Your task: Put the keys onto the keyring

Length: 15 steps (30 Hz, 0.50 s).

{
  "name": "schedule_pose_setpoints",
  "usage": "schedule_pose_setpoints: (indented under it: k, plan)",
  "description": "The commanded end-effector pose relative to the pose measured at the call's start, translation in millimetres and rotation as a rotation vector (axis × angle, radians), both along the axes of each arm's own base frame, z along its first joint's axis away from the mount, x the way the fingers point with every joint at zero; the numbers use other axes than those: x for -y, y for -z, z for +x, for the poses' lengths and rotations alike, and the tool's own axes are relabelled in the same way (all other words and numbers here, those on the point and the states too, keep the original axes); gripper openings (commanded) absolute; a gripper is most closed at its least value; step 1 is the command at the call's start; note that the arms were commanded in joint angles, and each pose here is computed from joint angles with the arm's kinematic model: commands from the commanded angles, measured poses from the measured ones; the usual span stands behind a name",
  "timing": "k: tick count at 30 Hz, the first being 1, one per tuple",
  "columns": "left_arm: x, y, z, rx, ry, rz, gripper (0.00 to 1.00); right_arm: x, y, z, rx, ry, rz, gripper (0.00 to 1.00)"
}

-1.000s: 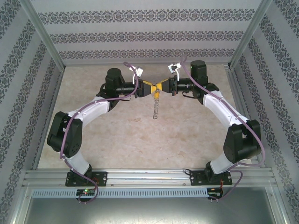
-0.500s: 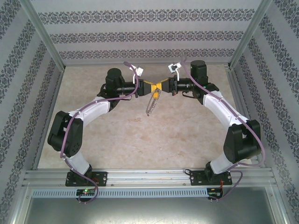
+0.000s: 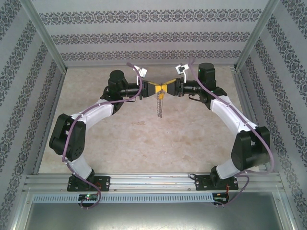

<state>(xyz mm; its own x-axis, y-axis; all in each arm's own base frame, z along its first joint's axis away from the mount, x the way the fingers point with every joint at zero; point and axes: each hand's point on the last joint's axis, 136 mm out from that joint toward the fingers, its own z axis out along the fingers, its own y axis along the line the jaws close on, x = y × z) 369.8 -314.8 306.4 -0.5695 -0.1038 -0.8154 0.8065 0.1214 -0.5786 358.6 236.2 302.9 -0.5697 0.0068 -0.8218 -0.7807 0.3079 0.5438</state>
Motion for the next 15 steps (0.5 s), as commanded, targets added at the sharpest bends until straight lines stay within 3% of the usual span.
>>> schedule_pose_setpoints:
  k: [1, 8, 15]
  plan:
    - [6.1, -17.9, -6.1, 0.066, 0.035, -0.057, 0.0, 19.9, -29.8, 0.3, 0.086, 0.095, 0.046, 0.37]
    - [5.1, -26.0, -8.0, 0.063, 0.037, -0.084, 0.0, 47.1, -5.7, 0.1, 0.109, 0.31, -0.005, 0.47]
    - [4.9, -34.6, -10.0, 0.046, 0.053, -0.12, 0.0, 36.4, 25.7, -17.7, 0.127, 0.3, -0.043, 0.6]
